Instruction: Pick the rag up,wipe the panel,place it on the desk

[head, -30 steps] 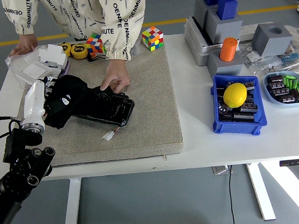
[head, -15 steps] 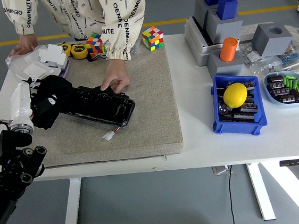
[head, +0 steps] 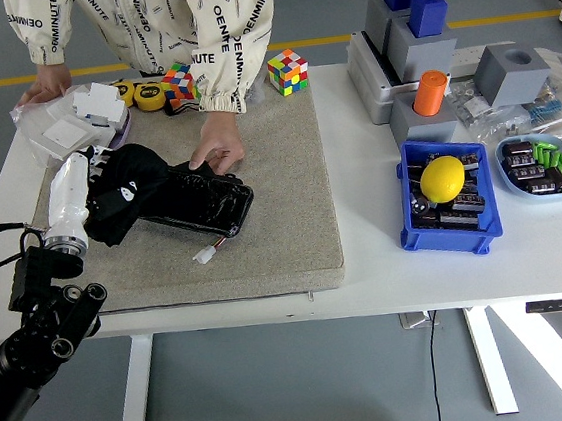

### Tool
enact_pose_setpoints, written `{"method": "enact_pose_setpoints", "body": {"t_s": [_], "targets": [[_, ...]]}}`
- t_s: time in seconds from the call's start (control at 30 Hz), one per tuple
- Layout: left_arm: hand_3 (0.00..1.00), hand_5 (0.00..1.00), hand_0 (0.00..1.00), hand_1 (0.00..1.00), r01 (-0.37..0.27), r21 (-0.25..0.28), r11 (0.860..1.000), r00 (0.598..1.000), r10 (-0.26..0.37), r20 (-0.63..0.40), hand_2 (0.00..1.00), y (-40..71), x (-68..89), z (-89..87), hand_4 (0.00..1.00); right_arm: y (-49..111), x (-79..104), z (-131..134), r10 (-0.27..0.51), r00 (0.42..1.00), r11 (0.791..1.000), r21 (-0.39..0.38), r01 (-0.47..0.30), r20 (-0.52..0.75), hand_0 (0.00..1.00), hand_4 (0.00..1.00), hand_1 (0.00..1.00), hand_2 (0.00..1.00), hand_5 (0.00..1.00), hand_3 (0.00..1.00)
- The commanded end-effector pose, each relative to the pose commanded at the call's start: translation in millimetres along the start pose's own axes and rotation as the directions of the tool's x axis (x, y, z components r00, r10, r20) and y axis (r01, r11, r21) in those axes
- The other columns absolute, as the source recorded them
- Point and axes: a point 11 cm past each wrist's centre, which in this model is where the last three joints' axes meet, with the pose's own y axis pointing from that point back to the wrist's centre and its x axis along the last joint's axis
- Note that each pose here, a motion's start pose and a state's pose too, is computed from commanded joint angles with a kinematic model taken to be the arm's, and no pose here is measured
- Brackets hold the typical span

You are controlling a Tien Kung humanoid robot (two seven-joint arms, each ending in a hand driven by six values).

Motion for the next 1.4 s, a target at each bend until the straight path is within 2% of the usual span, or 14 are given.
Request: {"method": "enact_pose_setpoints", "body": {"t_s": [0.27,0.37,0.57,0.87,1.07,1.4], "targets": [[0.546,0.002,0.275,0.261,0.086,-0.096,0.992,0.996,-0.088,-0.018,0.302,13.6,-24.7,31.8,0.676,0.1,0.6,0,0.001,1.0,1.0,0.0,-0.001,-0.001,0.543,0.891,0.559,0.493,0.354,0.521],[0.546,0.002,0.275,0.261,0.13,-0.133,0.983,0.991,-0.134,-0.019,0.302,21.9,-38.6,45.1,0.676,-0.1,0.0,0,-0.001,1.0,1.0,0.001,0.001,-0.001,0.543,0.891,0.559,0.493,0.353,0.521],[0.546,0.002,0.275,0.261,0.2,-0.176,0.964,0.979,-0.205,-0.013,0.301,35.0,-58.9,59.7,0.676,0.0,-0.6,0,-0.002,1.0,1.0,0.0,0.002,-0.002,0.542,0.891,0.562,0.493,0.353,0.521],[0.546,0.002,0.275,0.259,0.255,-0.231,0.939,0.964,-0.265,-0.014,0.301,48.7,-77.0,78.0,0.676,0.2,0.4,1,0.0,1.0,1.0,-0.001,0.0,-0.004,0.543,0.891,0.56,0.493,0.354,0.521],[0.546,0.002,0.275,0.258,0.241,-0.219,0.946,0.968,-0.25,-0.014,0.301,45.4,-74.7,73.7,0.676,0.1,-0.2,0,-0.002,1.0,1.0,0.0,0.002,-0.006,0.541,0.892,0.56,0.493,0.354,0.522],[0.546,0.002,0.275,0.258,0.15,-0.168,0.974,0.987,-0.156,-0.022,0.301,30.5,-51.7,52.6,0.676,0.3,0.2,1,0.0,1.0,1.0,0.0,0.0,-0.005,0.542,0.891,0.56,0.493,0.353,0.522]]}}
